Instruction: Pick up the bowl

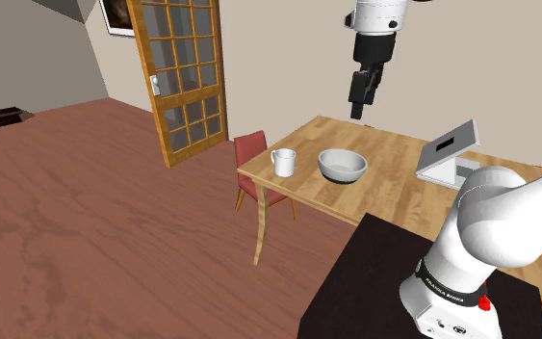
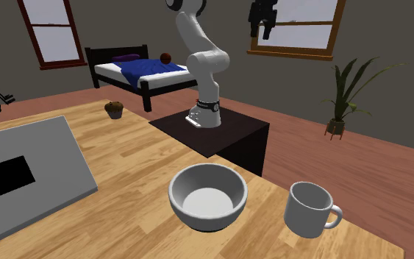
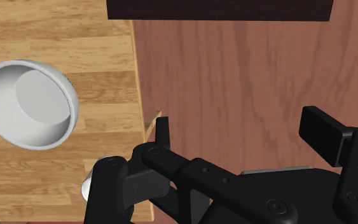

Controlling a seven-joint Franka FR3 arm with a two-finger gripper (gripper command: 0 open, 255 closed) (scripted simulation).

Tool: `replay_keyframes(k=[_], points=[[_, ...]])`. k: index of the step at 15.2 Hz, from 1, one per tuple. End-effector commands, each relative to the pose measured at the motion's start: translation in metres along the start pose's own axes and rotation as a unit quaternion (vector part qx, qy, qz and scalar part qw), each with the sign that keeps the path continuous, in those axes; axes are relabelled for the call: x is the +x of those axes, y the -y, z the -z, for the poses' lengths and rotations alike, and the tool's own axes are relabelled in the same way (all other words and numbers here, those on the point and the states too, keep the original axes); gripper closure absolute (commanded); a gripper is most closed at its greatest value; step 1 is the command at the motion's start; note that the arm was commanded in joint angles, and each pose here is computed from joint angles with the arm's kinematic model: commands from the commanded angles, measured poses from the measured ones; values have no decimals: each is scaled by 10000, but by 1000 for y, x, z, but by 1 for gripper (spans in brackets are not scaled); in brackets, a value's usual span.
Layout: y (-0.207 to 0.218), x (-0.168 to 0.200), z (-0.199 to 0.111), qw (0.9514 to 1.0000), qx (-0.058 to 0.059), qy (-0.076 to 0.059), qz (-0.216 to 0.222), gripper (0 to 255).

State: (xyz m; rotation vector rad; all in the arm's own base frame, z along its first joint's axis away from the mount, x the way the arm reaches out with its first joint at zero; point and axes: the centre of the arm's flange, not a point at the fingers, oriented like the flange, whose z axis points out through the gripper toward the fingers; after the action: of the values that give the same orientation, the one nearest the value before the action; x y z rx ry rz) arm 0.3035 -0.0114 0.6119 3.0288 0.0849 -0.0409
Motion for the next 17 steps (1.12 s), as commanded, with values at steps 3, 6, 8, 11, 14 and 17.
replay_keyframes(k=[3, 6, 8, 11, 14, 17], points=[[-14, 8, -21, 10000, -5, 6, -20, 0], [-35, 20, -52, 10000, -13, 15, -51, 0], [-50, 29, -72, 10000, -18, 20, -72, 0], [-71, 40, -104, 9999, -25, 29, -102, 0], [-92, 52, -135, 9999, -33, 38, -133, 0], [-114, 64, -166, 9998, -41, 46, -163, 0]])
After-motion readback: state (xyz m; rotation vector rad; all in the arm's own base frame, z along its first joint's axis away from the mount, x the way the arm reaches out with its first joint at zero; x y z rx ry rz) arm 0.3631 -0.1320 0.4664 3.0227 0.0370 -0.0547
